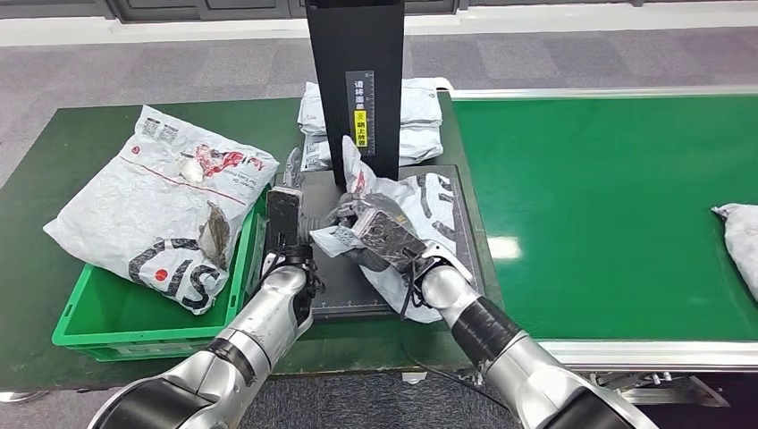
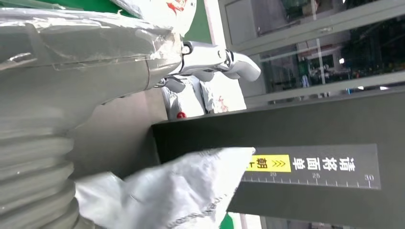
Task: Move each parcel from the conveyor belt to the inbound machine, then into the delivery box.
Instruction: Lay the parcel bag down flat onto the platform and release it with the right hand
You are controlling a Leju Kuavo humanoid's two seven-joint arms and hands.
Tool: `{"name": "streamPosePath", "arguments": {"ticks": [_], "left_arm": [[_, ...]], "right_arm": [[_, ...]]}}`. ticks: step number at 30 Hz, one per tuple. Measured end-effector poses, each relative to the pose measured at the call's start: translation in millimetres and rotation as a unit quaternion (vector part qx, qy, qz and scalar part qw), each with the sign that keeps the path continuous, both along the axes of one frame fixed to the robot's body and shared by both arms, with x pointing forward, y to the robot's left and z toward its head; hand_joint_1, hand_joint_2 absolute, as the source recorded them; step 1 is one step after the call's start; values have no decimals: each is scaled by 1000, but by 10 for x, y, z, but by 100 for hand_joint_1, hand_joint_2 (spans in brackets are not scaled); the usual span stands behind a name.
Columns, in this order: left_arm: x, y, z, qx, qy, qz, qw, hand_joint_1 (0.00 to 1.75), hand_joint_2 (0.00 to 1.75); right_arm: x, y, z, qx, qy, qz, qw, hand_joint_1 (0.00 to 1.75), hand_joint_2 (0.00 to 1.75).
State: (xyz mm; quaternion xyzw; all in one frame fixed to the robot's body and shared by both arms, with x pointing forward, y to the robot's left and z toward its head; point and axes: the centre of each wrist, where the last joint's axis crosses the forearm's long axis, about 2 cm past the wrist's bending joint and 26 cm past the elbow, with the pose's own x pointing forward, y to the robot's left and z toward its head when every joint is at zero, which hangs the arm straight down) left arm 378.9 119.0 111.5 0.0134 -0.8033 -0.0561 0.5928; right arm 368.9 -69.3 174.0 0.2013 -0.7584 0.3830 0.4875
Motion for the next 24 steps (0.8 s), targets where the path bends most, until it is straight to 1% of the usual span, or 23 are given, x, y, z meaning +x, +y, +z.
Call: {"name": "streamPosePath", "arguments": {"ticks": [4, 8, 12, 16, 24], "left_arm": [[5, 20, -4, 2, 0, 5, 1000, 0, 175], [8, 32, -4, 3, -1, 8, 1000, 0, 175], [14, 58, -7, 3, -2, 13, 1000, 0, 175], [13, 79, -18, 4, -2, 15, 1000, 0, 175], [2, 113, -38, 7, -5, 21, 1000, 0, 175]], "right_arm": [[-44, 119, 63, 5, -15, -15, 1000, 0, 175], [-56, 134, 76, 23, -37, -37, 998, 0, 0], [-95, 108, 35, 65, -44, -50, 996, 0, 0], [-104, 67, 8, 80, -39, -54, 995, 0, 0], [-38, -29, -8, 132, 19, -37, 990, 0, 0]]}}
